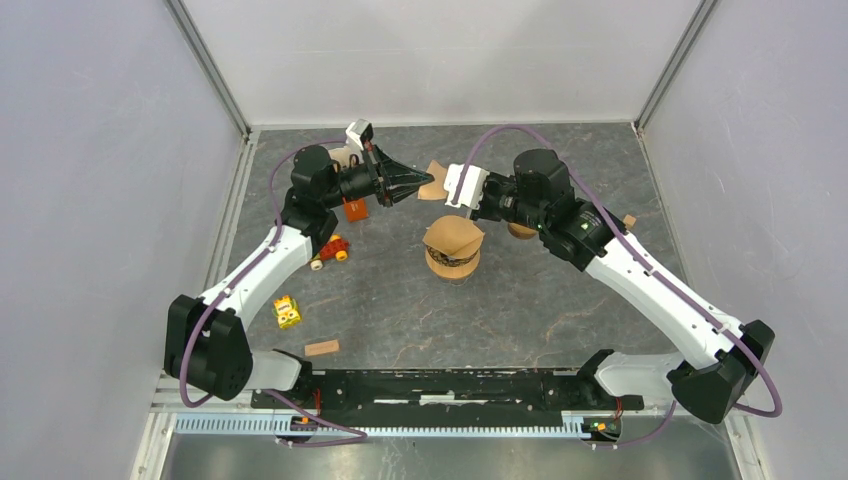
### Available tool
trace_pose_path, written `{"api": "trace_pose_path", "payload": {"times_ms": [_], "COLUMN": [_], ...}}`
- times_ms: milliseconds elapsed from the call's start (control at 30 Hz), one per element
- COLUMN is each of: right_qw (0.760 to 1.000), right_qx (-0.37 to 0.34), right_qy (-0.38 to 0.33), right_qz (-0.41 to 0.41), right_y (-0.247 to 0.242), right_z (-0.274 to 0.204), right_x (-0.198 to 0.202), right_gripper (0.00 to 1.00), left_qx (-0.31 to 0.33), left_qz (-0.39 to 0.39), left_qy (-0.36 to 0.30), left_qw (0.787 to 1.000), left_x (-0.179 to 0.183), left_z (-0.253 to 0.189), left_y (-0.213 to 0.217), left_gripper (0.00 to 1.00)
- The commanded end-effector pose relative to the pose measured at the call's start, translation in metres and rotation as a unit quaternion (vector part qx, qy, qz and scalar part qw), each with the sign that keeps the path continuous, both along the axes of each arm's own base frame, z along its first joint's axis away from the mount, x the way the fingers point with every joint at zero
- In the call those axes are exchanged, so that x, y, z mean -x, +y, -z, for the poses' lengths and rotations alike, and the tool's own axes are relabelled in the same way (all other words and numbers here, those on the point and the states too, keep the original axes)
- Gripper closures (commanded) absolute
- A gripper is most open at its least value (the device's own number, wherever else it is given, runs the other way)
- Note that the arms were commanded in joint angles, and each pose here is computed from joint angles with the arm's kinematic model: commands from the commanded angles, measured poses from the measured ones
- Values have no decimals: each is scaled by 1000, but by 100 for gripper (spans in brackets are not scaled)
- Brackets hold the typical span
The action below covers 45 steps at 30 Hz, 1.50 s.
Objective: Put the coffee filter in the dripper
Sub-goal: Pick up the coffee filter from the coffee filter holder.
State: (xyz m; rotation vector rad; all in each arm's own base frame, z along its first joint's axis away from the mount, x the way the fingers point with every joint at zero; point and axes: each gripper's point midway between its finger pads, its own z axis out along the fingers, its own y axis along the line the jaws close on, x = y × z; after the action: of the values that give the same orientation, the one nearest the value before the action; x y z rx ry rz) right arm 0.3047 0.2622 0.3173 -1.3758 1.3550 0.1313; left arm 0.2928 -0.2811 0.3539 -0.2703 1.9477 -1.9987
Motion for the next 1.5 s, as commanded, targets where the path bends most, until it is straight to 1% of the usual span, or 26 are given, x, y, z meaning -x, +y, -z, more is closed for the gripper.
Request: {"api": "trace_pose_path", "payload": {"times_ms": [0,33,67,133,167,267,300,367,433,467,567,633,700,800,867,1000,1267,1333,1400,1467], "right_qw": [999,999,999,999,999,999,999,999,997,995,985,974,963,948,938,924,912,908,906,903], "right_qx": [-23,-21,-20,-16,-16,-27,-31,-42,-64,-76,-116,-140,-160,-181,-192,-211,-229,-232,-233,-236], "right_qy": [-29,-27,-27,-25,-23,-12,-7,11,34,47,95,131,163,198,218,244,267,275,279,284], "right_qz": [15,17,19,23,25,20,14,-5,-32,-43,-89,-117,-143,-173,-190,-208,-211,-213,-215,-218], "right_y": [-3,-4,-5,-8,-10,-13,-14,-12,-7,-6,4,11,17,25,29,34,37,38,40,41], "right_z": [-23,-20,-19,-14,-13,-12,-12,-10,-12,-13,-16,-15,-12,-10,-10,-12,-13,-12,-11,-11], "right_x": [-3,-3,-2,-1,0,6,9,17,26,30,46,55,63,73,78,82,80,81,80,81], "right_gripper": [100,100,100,100,100,100,100,100,100,100,100,100,100,100,100,100,100,100,100,100], "left_qx": [16,17,17,10,1,-38,-51,-78,-98,-109,-142,-154,-168,-171,-170,-163,-142,-141,-140,-138], "left_qz": [-9,-12,-15,-23,-29,-48,-54,-58,-57,-49,-14,22,48,71,78,93,128,132,135,139], "left_qy": [-7,-12,-24,-62,-84,-158,-186,-240,-305,-350,-456,-516,-547,-578,-593,-609,-615,-616,-618,-617], "left_qw": [1000,1000,999,998,996,986,980,966,945,929,878,843,819,795,783,771,765,764,762,762], "left_x": [-2,-3,-4,-6,-7,-10,-10,-10,-6,1,16,29,35,41,43,48,63,64,65,65], "left_z": [-9,-11,-14,-22,-24,-33,-36,-39,-45,-48,-50,-43,-30,-16,-12,-7,5,8,9,9], "left_y": [4,6,8,14,17,29,34,42,47,48,50,50,51,51,51,44,32,27,22,16], "left_gripper": [98,96,91,75,65,44,32,15,8,7,7,9,12,15,17,20,21,27,36,49]}}
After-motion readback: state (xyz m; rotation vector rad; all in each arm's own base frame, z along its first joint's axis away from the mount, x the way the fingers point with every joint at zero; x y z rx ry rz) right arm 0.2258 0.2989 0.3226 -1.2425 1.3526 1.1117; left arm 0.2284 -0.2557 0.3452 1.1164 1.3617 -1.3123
